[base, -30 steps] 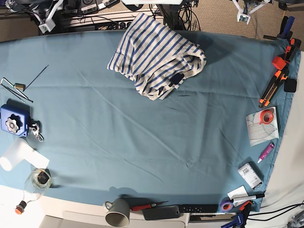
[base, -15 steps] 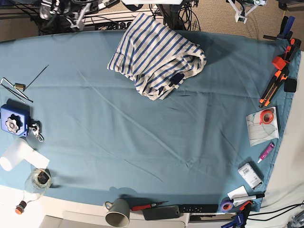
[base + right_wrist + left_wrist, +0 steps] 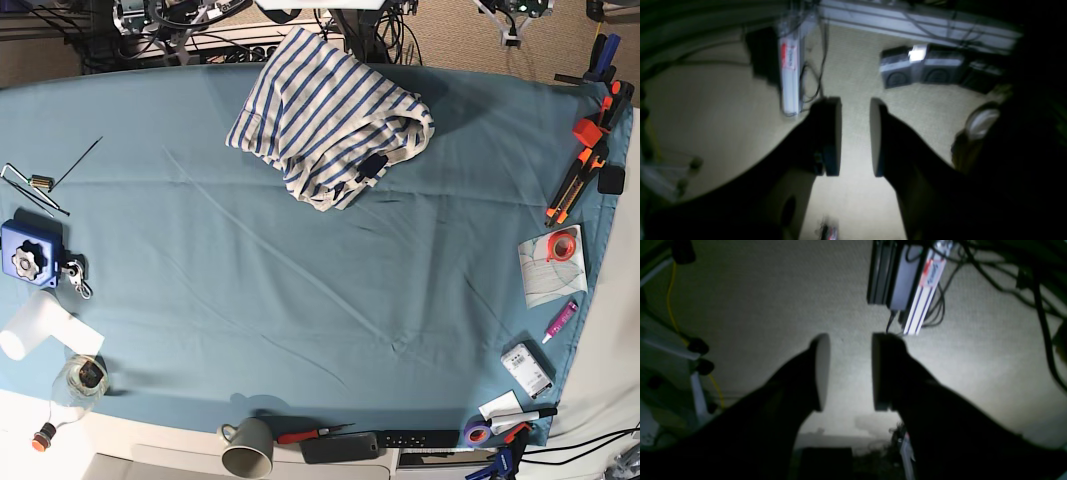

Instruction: Fold the T-shirt properly

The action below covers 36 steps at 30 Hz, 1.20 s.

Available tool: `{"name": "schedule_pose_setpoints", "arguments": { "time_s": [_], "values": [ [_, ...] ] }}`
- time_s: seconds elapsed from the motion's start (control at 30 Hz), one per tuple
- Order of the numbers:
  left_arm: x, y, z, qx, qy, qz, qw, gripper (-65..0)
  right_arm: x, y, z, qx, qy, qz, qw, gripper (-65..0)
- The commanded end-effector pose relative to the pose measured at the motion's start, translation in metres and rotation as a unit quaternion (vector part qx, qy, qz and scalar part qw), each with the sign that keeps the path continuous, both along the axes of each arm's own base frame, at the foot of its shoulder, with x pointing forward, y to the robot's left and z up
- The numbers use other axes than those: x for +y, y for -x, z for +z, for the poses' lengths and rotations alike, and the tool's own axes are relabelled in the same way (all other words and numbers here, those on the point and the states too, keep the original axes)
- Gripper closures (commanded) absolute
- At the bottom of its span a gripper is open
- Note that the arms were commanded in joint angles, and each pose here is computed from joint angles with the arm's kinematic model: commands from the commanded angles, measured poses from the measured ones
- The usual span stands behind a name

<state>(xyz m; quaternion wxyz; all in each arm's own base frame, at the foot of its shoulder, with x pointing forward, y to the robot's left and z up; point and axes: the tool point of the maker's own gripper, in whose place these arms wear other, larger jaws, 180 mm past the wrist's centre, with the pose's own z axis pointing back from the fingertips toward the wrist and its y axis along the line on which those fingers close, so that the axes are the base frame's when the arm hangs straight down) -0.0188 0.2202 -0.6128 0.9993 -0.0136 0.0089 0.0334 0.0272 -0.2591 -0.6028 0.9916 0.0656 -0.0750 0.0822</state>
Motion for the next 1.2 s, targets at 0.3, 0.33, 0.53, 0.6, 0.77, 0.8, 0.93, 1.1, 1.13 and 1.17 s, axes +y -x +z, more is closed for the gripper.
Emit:
{"name": "schedule_pose_setpoints", "arguments": {
  "time_s": [0.3, 0.33, 0.53, 0.6, 0.77, 0.8, 0.93, 1.1, 1.13, 1.17],
  "values": [
    [-0.042, -0.019, -0.028, -0.12, 0.01, -0.01, 0.993, -19.7, -0.04, -0.037, -0.01, -0.094, 0.063, -0.074, 0.9908, -15.3],
    [-0.048, -0.021, -0.029, -0.131, 0.009, -0.014, 0.991, -19.7, -0.043, -0.045, -0.01, -0.106, 0.072, -0.082, 0.9884, -15.3],
    [-0.074, -0.028, -0.03, -0.156, 0.001, -0.026, 0.987, -19.7, -0.039, -0.082, -0.013, -0.112, 0.074, -0.102, 0.9857, -15.3],
    [-0.078, -0.028, -0.03, -0.156, 0.005, -0.025, 0.987, -19.7, -0.038, -0.086, -0.012, -0.111, 0.072, -0.103, 0.9859, -15.3],
    [-0.077, -0.031, -0.029, -0.163, 0.003, -0.025, 0.986, -19.7, -0.043, -0.082, -0.012, -0.1, 0.07, -0.128, 0.9842, -15.3],
    [-0.077, -0.033, -0.028, -0.165, 0.003, -0.026, 0.986, -19.7, -0.045, -0.082, -0.012, -0.1, 0.072, -0.129, 0.984, -15.3],
    [-0.075, -0.041, -0.024, -0.18, 0.0, -0.028, 0.983, -19.7, -0.055, -0.083, -0.008, -0.102, 0.072, -0.152, 0.9804, -15.3],
    [-0.074, -0.039, -0.022, -0.184, -0.001, -0.029, 0.983, -19.7, -0.067, -0.086, -0.003, -0.111, 0.072, -0.187, 0.9734, -15.3],
    [-0.074, -0.039, -0.022, -0.184, -0.001, -0.029, 0.983, -19.7, -0.068, -0.087, -0.003, -0.113, 0.071, -0.194, 0.972, -15.3],
    [-0.074, -0.04, -0.022, -0.184, -0.001, -0.029, 0.982, -19.7, -0.068, -0.088, -0.003, -0.114, 0.07, -0.197, 0.9712, -15.3]
  ]
}}
